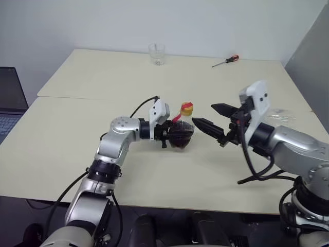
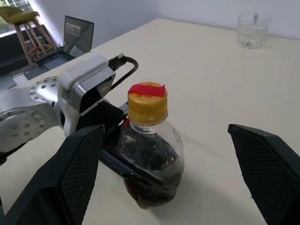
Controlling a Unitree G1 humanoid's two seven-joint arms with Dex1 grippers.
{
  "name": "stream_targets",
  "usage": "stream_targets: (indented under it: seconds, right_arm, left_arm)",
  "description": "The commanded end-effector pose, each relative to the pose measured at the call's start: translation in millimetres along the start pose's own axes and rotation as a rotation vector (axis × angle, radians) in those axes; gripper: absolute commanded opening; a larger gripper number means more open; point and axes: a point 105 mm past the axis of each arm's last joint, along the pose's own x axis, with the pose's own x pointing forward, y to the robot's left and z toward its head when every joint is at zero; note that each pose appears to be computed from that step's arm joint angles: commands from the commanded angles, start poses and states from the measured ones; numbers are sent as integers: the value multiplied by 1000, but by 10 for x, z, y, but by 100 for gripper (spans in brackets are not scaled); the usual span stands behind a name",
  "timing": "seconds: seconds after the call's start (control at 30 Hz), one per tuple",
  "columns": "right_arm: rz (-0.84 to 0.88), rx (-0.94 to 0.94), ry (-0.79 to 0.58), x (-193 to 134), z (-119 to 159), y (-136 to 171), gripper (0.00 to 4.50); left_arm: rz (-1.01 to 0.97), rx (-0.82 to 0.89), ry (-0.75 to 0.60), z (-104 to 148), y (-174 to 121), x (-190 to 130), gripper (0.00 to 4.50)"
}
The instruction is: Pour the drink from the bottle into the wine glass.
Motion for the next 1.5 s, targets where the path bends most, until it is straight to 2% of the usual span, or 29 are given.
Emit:
stream_targets:
  seconds: [0.03, 0.33, 0.6, 0.9, 1.03, 1.37, 1.5]
  right_arm:
    - [26, -11, -44, -58, 88, 38, 450]
    - [-1, -50, -34, 31, 83, 5, 450]
    - [-26, -35, -44, 261, 51, 49, 450]
    - [-64, -3, -78, 359, 72, 8, 450]
    - [-54, 2, -75, 383, 62, 16, 362]
    - [-17, 11, -47, 428, -5, 69, 7]
    - [-10, 11, -43, 436, -14, 76, 0]
  left_arm:
    - [-58, 93, -60, 110, 35, 37, 129]
    - [-157, 148, -88, 93, 40, 184, 119]
    - [-163, 146, -86, 63, 43, 223, 113]
    - [-143, 157, -84, 43, 45, 232, 106]
    - [-136, 161, -82, 45, 43, 227, 105]
    - [-121, 171, -80, 81, 75, 209, 103]
    - [-115, 171, -78, 85, 89, 198, 102]
